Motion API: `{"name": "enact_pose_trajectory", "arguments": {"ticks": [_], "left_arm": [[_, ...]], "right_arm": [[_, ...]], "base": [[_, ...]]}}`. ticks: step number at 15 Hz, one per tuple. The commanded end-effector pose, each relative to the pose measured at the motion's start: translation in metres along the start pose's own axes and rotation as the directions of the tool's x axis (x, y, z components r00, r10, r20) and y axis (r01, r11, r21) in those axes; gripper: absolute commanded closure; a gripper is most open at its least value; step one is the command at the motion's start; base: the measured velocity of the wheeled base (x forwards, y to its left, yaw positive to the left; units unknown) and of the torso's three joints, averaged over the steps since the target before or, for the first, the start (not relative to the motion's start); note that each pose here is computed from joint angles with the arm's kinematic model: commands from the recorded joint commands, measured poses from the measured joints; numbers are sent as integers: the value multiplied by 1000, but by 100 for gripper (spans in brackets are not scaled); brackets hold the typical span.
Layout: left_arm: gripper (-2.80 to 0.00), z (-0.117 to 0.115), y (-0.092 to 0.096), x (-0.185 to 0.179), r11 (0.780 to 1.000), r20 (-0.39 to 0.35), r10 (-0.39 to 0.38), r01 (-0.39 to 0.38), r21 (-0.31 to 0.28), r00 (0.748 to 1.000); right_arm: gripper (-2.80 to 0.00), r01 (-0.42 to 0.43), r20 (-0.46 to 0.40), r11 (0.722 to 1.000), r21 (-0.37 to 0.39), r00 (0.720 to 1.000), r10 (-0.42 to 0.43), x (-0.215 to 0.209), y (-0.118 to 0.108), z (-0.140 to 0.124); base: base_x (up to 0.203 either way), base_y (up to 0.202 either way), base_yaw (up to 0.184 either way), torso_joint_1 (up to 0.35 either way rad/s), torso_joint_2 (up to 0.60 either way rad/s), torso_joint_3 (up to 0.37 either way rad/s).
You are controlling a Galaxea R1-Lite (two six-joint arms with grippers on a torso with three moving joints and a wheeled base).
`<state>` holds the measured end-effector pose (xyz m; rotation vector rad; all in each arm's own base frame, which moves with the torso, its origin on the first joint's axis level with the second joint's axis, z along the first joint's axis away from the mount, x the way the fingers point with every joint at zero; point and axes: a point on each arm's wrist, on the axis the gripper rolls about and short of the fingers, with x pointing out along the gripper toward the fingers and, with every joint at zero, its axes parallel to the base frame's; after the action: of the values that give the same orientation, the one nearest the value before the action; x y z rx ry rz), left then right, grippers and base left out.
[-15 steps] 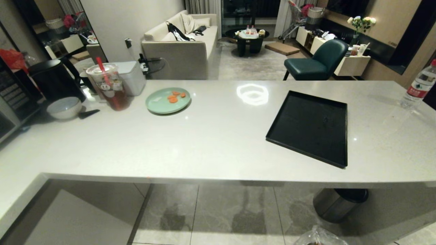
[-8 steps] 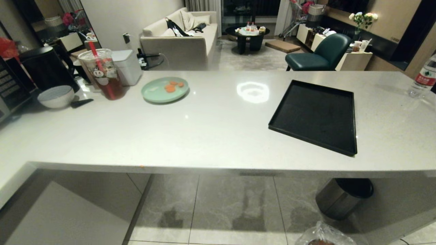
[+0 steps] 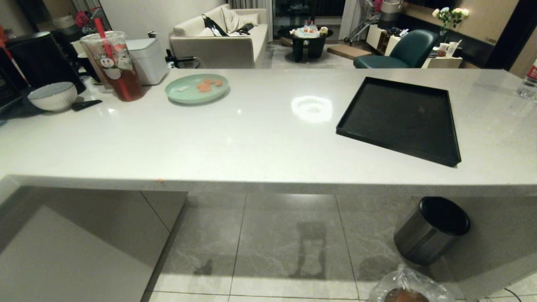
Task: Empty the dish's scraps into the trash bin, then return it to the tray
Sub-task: Move the bowl over the trash can
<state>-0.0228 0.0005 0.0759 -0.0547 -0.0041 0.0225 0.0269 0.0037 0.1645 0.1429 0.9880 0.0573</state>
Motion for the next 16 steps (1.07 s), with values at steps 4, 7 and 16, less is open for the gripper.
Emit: {"name": "enact_pose_trajectory", "arguments": {"ticks": [4, 7, 16], "left_arm": [[0, 0, 0, 0, 1000, 0, 0, 0, -1, 1000], [0, 0, 0, 0, 1000, 0, 0, 0, -1, 1000], [0, 0, 0, 0, 1000, 0, 0, 0, -1, 1000]], "right_arm": [[0, 0, -11, 1000, 0, 1000, 0, 1, 0, -1], [0, 1, -14, 1000, 1, 1000, -1, 2, 0, -2], [0, 1, -19, 1000, -1, 1000, -1, 2, -1, -5]], "base": [[0, 0, 0, -95, 487, 381], [0, 0, 0, -43, 464, 393], [0, 0, 0, 3, 322, 339]]}}
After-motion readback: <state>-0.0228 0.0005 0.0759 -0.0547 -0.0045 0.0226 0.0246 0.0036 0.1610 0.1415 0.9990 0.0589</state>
